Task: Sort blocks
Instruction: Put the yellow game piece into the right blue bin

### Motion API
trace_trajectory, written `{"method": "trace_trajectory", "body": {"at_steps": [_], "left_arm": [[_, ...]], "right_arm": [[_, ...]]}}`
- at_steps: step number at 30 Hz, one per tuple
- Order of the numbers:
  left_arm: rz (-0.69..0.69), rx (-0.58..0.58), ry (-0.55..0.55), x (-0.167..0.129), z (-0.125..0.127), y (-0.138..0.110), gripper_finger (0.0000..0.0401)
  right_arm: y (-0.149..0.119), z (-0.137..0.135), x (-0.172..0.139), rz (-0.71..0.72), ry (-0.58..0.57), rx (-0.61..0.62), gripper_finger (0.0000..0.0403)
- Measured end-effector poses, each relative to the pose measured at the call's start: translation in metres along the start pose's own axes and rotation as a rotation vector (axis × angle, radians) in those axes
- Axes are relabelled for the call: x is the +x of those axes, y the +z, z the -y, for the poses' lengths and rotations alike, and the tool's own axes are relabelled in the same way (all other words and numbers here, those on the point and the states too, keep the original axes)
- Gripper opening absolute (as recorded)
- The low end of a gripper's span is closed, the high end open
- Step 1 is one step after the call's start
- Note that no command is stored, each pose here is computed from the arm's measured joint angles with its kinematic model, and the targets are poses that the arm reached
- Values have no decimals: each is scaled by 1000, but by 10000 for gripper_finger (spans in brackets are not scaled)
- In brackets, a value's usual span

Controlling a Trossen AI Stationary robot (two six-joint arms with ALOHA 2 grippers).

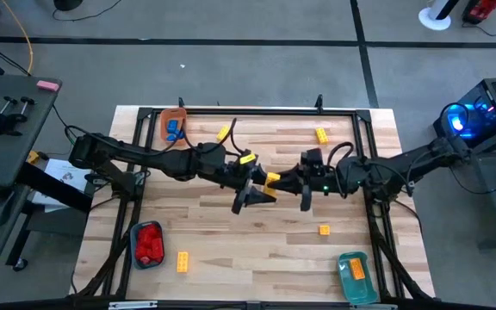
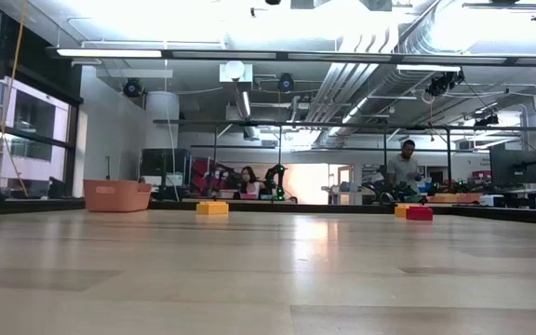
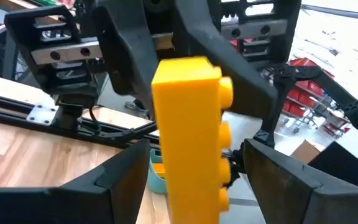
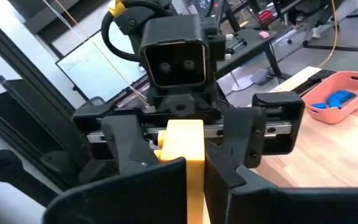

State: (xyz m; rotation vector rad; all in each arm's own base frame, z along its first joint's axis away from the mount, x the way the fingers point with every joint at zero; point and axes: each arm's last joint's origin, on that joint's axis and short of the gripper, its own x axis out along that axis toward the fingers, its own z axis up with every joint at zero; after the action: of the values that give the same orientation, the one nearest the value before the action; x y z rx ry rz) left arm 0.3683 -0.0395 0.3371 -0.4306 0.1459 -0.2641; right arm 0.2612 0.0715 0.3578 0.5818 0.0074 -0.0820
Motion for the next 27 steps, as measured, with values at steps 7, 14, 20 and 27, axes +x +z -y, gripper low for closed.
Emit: {"method": "trace_trajectory", "body": {"at_steps": [7, 14, 20, 27], "left_arm": [[20, 20, 47, 0, -2, 1, 137], [-13, 38, 82, -1, -7, -1, 54], [-134, 44, 117, 0, -7, -16, 54], [-212, 98, 121, 3, 3, -30, 54]], "right_arm": [[1, 2, 1, -17, 23, -10, 0], [2, 3, 0, 6, -16, -13, 17], [18, 2, -18, 54, -25, -12, 90], [25, 8, -46, -64, -21, 48, 146]]}}
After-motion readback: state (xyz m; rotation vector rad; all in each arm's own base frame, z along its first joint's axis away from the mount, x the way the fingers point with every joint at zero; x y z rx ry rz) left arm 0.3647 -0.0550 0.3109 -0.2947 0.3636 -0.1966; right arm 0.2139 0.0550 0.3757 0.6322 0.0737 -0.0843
